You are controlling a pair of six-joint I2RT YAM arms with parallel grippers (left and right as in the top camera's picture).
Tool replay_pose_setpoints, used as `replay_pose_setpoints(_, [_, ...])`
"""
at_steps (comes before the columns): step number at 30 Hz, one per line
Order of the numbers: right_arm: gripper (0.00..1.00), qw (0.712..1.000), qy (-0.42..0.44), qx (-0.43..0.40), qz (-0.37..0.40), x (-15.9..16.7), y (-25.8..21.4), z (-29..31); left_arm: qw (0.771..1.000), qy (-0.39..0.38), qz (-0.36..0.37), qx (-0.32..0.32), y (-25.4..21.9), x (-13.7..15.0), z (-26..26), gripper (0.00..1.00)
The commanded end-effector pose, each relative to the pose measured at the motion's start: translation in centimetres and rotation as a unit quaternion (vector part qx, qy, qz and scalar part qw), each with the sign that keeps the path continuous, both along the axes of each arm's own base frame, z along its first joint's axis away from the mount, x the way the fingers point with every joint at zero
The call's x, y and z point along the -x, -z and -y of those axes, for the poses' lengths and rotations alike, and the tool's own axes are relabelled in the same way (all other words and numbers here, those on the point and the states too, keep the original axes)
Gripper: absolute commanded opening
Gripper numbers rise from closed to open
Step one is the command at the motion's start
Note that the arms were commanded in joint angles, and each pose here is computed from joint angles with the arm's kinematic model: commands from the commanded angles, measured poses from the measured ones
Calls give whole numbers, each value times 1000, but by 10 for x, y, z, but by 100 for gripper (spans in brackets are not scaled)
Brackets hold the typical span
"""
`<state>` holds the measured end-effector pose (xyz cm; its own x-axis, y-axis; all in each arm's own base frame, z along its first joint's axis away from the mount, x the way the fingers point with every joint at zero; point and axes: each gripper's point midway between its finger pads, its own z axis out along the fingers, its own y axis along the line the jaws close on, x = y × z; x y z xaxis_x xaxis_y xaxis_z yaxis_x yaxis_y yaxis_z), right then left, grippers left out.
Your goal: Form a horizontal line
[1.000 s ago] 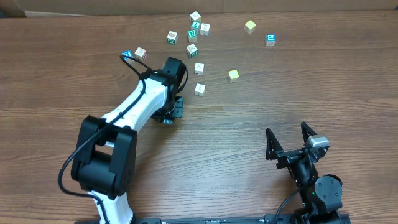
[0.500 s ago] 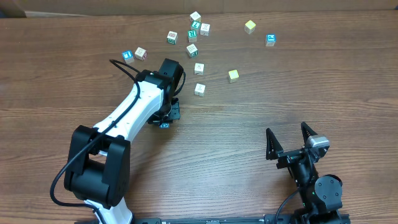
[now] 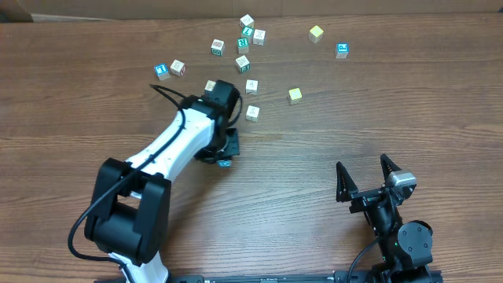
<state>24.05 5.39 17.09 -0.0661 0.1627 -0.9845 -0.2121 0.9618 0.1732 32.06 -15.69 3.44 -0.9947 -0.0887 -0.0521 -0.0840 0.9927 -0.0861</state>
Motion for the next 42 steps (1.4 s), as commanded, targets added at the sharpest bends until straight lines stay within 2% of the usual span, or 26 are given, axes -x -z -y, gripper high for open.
replay_pose_setpoints(1, [100, 1000, -1, 1, 4, 0, 1, -1, 999, -19, 9, 32, -6, 6, 30, 8])
replay_pose_setpoints(8, [100, 1000, -1, 1, 4, 0, 1, -1, 998, -6, 62, 33, -8, 9, 79, 13])
replay_pose_setpoints(13, [100, 1000, -1, 1, 4, 0, 1, -1, 995, -34, 92, 1, -6, 16, 90, 10])
replay_pose_setpoints(16, [100, 1000, -1, 1, 4, 0, 1, -1, 994, -51, 92, 5, -4, 20, 97, 12])
replay_pose_setpoints(26, [100, 1000, -1, 1, 4, 0, 1, -1, 992, -58, 111, 11, 12, 6, 108, 8])
replay_pose_setpoints(32, [100, 1000, -1, 1, 4, 0, 1, -1, 993, -43, 110, 15, 20, 5, 114, 15])
replay_pose_setpoints(38, [100, 1000, -1, 1, 4, 0, 1, -1, 993, -37, 111, 15, 20, 5, 114, 33])
replay_pose_setpoints(42, [100, 1000, -1, 1, 4, 0, 1, -1, 993, -37, 111, 18, 19, 5, 115, 32])
